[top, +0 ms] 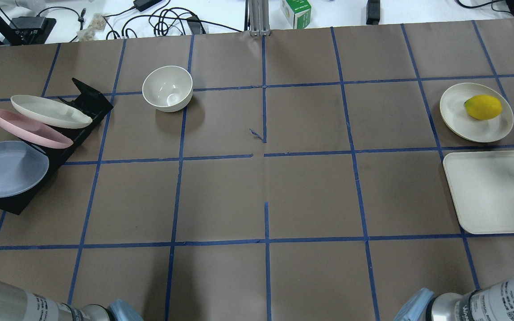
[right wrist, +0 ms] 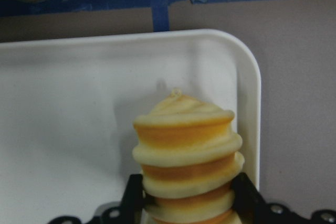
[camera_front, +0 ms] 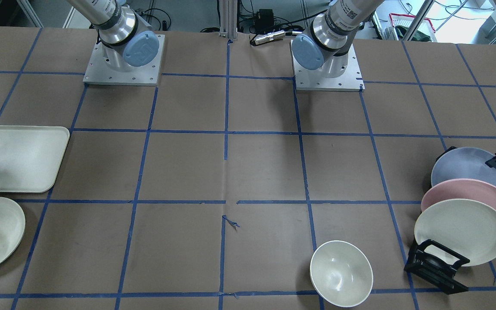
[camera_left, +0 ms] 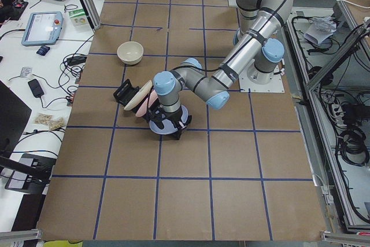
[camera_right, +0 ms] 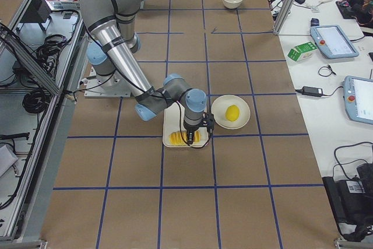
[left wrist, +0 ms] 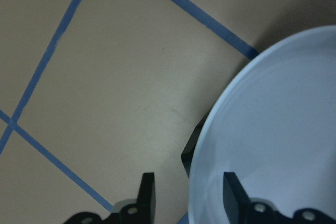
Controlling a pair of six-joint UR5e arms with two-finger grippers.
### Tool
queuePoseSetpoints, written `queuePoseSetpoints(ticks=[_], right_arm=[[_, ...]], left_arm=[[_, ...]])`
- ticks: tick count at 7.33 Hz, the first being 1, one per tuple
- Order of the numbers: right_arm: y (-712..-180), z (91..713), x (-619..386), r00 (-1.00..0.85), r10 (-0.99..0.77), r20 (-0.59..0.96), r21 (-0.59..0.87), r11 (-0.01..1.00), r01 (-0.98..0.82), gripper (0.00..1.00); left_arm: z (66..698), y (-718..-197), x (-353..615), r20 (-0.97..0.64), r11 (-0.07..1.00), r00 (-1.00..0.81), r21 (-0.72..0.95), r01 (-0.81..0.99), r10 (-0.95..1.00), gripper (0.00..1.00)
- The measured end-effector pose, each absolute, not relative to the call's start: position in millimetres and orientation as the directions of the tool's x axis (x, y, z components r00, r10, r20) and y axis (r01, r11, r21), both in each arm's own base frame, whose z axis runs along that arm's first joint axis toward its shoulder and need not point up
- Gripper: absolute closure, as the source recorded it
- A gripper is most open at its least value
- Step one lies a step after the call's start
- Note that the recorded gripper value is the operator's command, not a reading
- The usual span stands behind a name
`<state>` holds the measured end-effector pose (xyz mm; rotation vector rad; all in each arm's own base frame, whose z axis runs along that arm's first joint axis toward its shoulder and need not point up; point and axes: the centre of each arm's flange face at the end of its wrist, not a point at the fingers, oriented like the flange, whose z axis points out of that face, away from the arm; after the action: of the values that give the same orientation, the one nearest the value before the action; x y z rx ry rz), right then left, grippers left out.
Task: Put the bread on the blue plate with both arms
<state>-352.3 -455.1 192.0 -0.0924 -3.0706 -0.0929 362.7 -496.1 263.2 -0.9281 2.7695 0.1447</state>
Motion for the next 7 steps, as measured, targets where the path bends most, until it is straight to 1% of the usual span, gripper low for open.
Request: queuePoseSetpoints(ticks=[1,2,3,5,6,7], right_arm=[[-455.2,192.3,-352.6,-0.996,0.057,0.07,0.06,0.996,0.061,1.0],[-455.0,194.0,-353.1,-0.996,0.056,0.073,0.064,0.996,0.061,1.0],[-454.8,197.8,-353.5,-0.996,0.056,0.075,0.066,0.996,0.061,1.0],[-456.8,220.3,-349.2,-0.995,0.053,0.084,0.061,0.996,0.058,1.0],[-461.2,243.8,-339.5,-0.996,0.044,0.078,0.063,0.997,0.049,1.0],[-471.1,272.5,-322.8,-0.997,0.033,0.074,0.061,0.997,0.037,1.0]], left_arm=[[263.2,-497.0,363.6,-0.235,0.795,-0.776,0.023,-0.606,-0.585,0.7],[264.3,-498.5,364.3,-0.231,0.794,-0.776,0.018,-0.607,-0.587,0.8],[265.4,-500.3,364.2,-0.219,0.795,-0.778,0.014,-0.606,-0.589,0.86],[263.6,-502.1,364.0,-0.203,0.795,-0.78,0.014,-0.607,-0.592,0.89],[260.6,-502.8,364.3,-0.199,0.793,-0.779,0.017,-0.609,-0.594,0.97],[258.7,-503.6,364.5,-0.194,0.791,-0.778,0.019,-0.612,-0.597,1.0]])
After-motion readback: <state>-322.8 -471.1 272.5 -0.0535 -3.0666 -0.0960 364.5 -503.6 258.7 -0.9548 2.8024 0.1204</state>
